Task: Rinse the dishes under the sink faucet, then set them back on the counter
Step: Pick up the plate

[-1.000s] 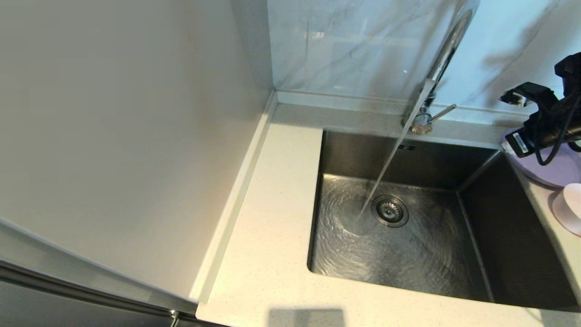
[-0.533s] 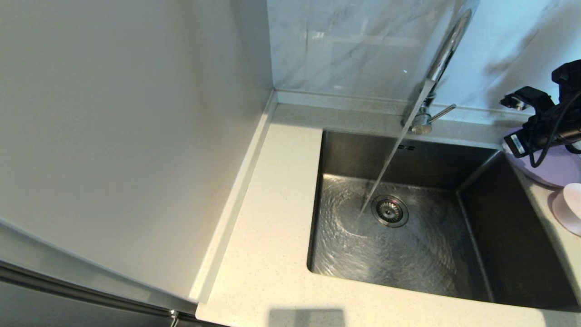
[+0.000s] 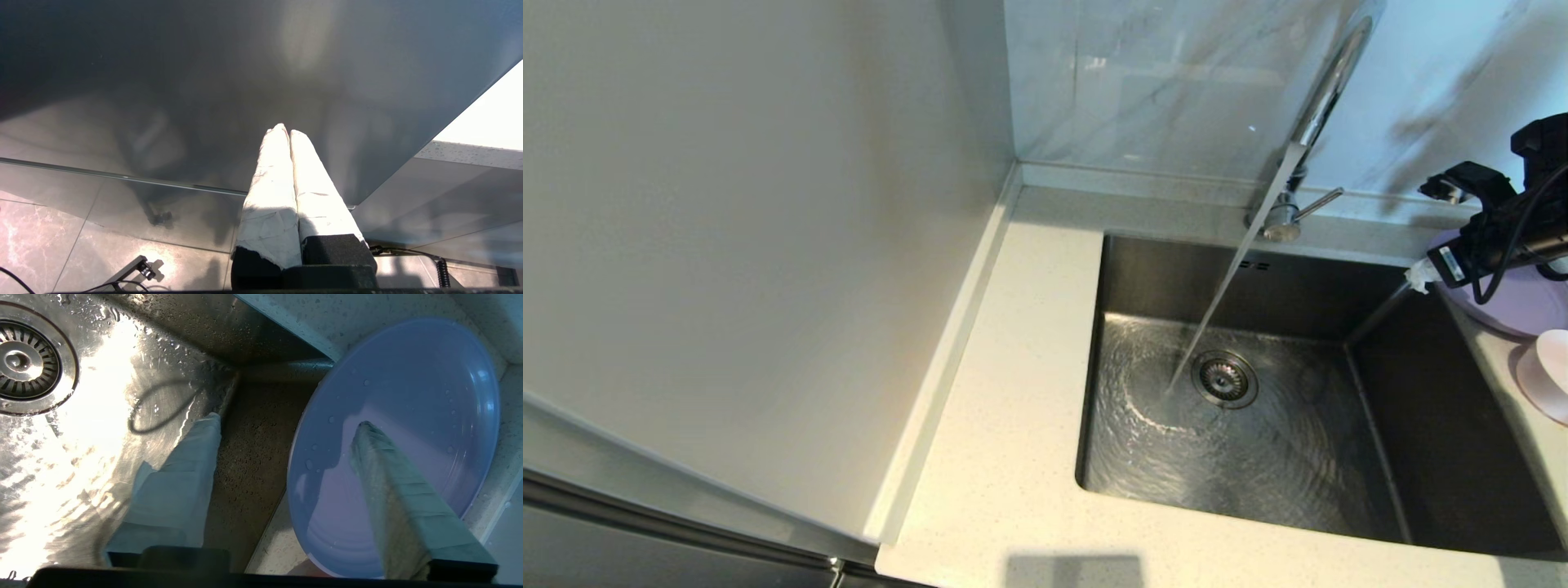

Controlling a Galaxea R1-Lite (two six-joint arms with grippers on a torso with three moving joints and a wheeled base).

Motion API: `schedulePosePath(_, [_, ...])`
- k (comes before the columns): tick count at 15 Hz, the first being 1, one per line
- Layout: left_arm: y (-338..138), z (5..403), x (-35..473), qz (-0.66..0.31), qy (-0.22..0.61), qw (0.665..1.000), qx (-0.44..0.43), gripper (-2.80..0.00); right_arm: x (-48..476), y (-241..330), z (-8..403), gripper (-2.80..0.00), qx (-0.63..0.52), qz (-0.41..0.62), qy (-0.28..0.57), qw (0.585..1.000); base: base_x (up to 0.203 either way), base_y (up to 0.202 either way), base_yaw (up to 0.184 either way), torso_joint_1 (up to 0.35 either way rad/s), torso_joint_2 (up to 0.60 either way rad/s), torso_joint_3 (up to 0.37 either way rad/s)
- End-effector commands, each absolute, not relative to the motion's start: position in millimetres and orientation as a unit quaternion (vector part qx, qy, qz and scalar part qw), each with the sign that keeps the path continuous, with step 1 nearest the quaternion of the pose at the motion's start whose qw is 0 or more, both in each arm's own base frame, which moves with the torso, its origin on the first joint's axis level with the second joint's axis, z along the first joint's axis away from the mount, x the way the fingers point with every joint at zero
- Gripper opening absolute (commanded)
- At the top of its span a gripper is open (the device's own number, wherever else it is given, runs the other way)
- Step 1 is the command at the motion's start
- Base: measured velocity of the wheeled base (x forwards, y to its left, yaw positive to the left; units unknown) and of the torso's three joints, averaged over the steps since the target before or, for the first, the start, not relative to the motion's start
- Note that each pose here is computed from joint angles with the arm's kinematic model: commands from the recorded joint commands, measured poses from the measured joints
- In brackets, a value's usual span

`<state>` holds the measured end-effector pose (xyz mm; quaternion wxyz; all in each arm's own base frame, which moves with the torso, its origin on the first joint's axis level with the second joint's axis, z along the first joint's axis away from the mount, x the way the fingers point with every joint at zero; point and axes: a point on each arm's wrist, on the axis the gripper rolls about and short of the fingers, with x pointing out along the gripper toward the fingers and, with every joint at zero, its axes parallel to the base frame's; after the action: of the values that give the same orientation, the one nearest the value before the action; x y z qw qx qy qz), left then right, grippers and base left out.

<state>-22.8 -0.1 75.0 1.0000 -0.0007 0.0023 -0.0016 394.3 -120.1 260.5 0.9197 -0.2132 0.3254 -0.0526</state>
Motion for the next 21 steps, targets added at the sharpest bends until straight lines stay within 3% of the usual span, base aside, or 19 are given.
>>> schedulePosePath(1, [-0.1, 75.0, -22.8, -0.002, 0.002, 1.000, -0.001, -2.80, 394.0, -120.1, 260.5, 0.00, -0.214, -0.052, 0.327, 0.919, 0.000, 0.000, 0.000, 0.000, 0.00, 0.000])
schedulePosePath(21, [-0.1, 75.0, -22.8, -0.002, 0.002, 1.000, -0.001, -2.80, 418.7, -151.9, 232.3, 0.00, -0.244, -0.103, 0.313, 0.912, 0.000, 0.000, 0.000, 0.000, 0.00, 0.000])
